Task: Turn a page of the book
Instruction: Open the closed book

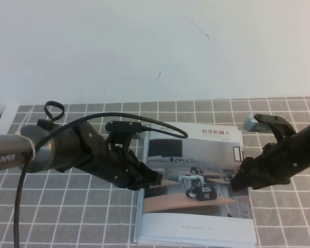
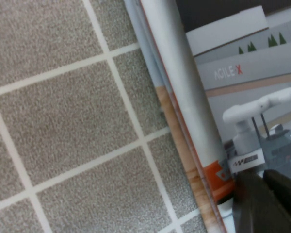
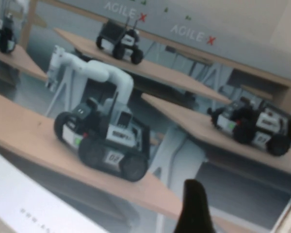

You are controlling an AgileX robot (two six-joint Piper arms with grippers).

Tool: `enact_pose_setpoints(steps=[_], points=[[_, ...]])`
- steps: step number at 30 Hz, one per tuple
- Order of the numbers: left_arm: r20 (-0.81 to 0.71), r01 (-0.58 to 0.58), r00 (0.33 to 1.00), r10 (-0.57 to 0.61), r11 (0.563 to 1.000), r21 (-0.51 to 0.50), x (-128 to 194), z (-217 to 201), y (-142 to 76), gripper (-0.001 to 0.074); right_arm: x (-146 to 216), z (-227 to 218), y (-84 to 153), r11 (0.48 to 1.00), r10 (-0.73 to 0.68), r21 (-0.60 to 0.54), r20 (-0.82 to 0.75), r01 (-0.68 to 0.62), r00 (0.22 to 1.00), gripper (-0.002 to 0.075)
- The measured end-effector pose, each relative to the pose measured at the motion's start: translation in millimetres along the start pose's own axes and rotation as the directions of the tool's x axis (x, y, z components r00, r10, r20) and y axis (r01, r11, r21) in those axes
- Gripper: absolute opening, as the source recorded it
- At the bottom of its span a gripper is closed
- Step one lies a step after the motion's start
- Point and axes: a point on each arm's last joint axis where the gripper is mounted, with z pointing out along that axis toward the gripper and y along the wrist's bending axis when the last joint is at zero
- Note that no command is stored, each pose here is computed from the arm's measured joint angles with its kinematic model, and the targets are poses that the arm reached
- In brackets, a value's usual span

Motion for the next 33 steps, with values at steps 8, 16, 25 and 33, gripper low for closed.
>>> enact_pose_setpoints(steps=[8,16,25,33], points=[[0.005,0.014,1.000,-0.014,1.000,0.005,-0.4,0.7,-0.2,-0.0004,3.2,0.1,5.8,0.998,0.018,-0.057,-0.037,-0.021,0.999,0.0472],[0.006,0.004,1.000,-0.004,1.000,0.005,-0.4,0.7,-0.2,-0.0004,2.8,0.7,5.0,0.998,0.019,-0.051,-0.032,-0.021,0.999,0.0474],[0.006,0.004,1.000,-0.004,1.000,0.005,-0.4,0.7,-0.2,-0.0004,-2.5,-0.3,2.9,0.999,0.038,-0.025,0.000,-0.038,0.999,0.0474],[0.004,0.002,1.000,-0.002,1.000,0.006,-0.2,0.7,-0.3,-0.0004,-0.3,12.6,-4.8,0.997,0.069,-0.026,-0.021,-0.070,0.997,0.0474]])
